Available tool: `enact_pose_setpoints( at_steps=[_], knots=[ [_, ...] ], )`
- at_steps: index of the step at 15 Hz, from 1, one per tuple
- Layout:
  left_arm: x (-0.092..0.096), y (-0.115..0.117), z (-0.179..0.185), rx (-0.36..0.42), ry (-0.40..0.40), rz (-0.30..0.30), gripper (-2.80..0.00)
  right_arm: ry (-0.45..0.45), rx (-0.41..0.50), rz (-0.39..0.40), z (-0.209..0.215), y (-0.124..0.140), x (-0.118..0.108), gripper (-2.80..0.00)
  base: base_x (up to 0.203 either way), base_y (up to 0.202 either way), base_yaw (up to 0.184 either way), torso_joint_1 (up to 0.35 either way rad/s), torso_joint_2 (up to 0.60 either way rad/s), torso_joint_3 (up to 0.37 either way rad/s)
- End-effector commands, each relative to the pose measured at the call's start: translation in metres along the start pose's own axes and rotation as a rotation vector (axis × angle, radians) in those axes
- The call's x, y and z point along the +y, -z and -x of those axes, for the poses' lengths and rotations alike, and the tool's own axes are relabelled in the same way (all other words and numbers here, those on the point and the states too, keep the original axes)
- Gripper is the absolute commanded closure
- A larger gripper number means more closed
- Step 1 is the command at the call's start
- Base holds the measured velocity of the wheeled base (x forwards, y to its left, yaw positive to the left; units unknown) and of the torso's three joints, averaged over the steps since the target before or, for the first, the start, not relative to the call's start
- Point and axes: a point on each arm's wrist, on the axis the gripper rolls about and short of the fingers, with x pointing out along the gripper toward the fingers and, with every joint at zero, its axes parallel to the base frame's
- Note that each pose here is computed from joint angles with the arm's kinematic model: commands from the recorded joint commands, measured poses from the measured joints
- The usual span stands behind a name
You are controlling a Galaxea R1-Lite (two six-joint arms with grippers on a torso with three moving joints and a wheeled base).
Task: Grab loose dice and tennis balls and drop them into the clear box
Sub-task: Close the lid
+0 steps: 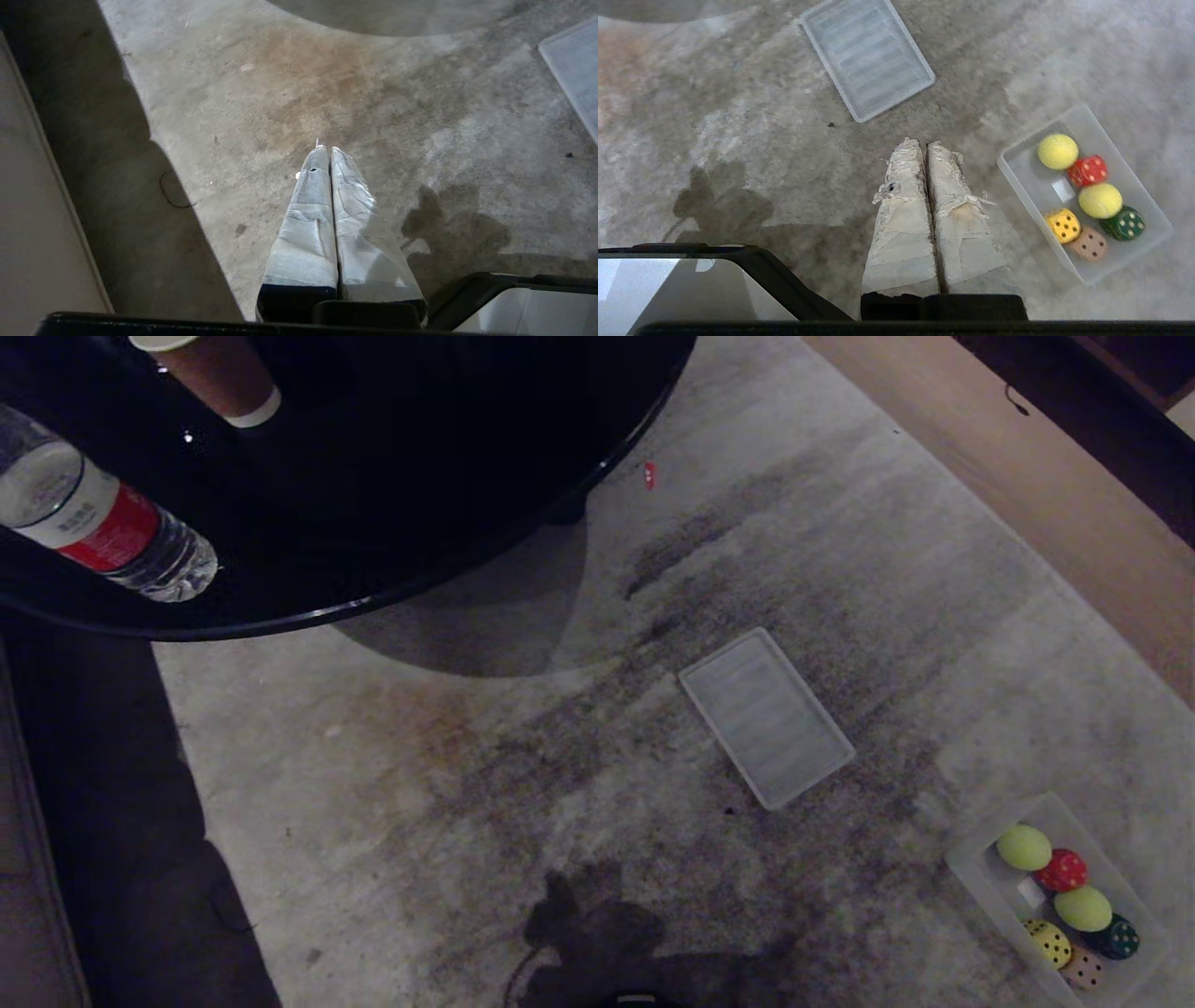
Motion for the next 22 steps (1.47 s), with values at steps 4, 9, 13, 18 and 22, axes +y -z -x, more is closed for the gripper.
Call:
enact_pose_setpoints(
  at_steps=[4,9,13,18,22],
  knots=[
    [0.0,0.0003,-0.0002,0.003,-0.002,0.002,0.0,0.0,0.001,-0.001,-0.0001,0.0,0.0,0.0,0.0,0.0,0.0,0.0,0.0,0.0],
    [0.0,0.0003,-0.0002,0.003,-0.002,0.003,0.0,-0.001,0.0,-0.001,-0.0001,-0.0002,0.0,0.0,0.0,0.0,0.0,0.0,0.0,0.0],
    [0.0,0.0002,-0.0002,0.001,-0.002,0.005,0.0,-0.001,0.0,0.0,-0.0001,-0.0002,0.0,0.0,0.0,0.0,0.0,0.0,0.0,0.0],
    [0.0,0.0005,-0.0002,0.004,-0.002,0.009,0.0,-0.001,0.0,-0.001,-0.0001,-0.0002,0.0,0.0,0.085,0.0,0.0,0.001,0.0,0.003],
    [0.0,0.0004,-0.0002,0.003,-0.002,0.015,0.0,-0.001,0.0,-0.001,-0.0001,-0.0002,0.0,0.0,0.0,0.0,0.0,0.001,0.0,-0.02]
  ],
)
